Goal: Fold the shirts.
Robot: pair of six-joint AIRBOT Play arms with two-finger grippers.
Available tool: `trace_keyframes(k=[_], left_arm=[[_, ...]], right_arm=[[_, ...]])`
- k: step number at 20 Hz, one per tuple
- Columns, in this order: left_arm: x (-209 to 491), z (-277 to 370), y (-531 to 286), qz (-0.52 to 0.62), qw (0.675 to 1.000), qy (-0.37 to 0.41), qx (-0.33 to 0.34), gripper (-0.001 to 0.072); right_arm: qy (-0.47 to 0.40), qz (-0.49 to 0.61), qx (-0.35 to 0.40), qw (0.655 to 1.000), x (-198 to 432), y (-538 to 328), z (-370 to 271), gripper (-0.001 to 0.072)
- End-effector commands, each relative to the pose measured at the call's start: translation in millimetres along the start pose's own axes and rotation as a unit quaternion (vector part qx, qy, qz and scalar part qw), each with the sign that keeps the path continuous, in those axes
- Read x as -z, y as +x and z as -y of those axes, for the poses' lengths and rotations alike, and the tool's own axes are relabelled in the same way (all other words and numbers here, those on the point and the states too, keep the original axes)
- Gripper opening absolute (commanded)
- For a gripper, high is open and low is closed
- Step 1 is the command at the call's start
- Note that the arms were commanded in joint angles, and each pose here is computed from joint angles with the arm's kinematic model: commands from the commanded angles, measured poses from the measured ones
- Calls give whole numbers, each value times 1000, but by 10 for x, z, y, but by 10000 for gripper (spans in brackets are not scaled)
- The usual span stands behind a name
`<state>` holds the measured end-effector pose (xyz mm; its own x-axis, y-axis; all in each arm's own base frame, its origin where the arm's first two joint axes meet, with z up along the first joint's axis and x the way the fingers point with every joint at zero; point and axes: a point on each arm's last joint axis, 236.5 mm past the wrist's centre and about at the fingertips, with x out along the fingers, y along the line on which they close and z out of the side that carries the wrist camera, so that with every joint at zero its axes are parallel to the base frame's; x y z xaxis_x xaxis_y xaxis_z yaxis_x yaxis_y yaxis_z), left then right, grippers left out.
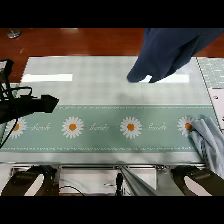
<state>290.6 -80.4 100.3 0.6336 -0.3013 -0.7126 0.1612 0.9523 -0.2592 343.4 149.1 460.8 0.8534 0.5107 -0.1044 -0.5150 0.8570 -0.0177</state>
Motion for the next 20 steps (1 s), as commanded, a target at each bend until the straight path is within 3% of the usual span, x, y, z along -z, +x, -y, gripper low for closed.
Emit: trace_keyframes(k=[1, 4, 8, 12, 13, 14, 15, 18, 20], left_arm=[[-59, 72, -38, 21, 1000, -6, 13, 700], [-126, 61, -31, 34, 999, -6, 12, 700], [-153, 67, -26, 40, 999, -8, 14, 700], [-124, 60, 34, 29, 999, -11, 14, 701], [-113, 53, 58, 25, 1000, -12, 14, 700], [-102, 57, 78, 21, 1000, -15, 15, 700], [-93, 58, 99, 17, 999, -23, 16, 701], [96, 196, 141, -29, 997, -46, 46, 700], [505, 198, 206, -124, 990, -49, 49, 701]], right_arm=[[19, -74, -101, 992, 389, -115, -692, 24], [70, -162, -174, 969, 1250, 273, -1269, 24], [229, -276, -170, 918, 2880, 958, -1958, 25], [307, -377, -181, 855, 4023, 1278, -2713, 26], [327, -395, -185, 838, 4185, 1290, -2847, 78], [338, -404, -191, 828, 4255, 1290, -2909, 420], [341, -405, -196, 825, 4224, 1305, -2852, 622], [327, -377, -192, 845, 3649, 1339, -2009, 620], [315, -347, -121, 875, 3326, 1156, -1035, 620]])
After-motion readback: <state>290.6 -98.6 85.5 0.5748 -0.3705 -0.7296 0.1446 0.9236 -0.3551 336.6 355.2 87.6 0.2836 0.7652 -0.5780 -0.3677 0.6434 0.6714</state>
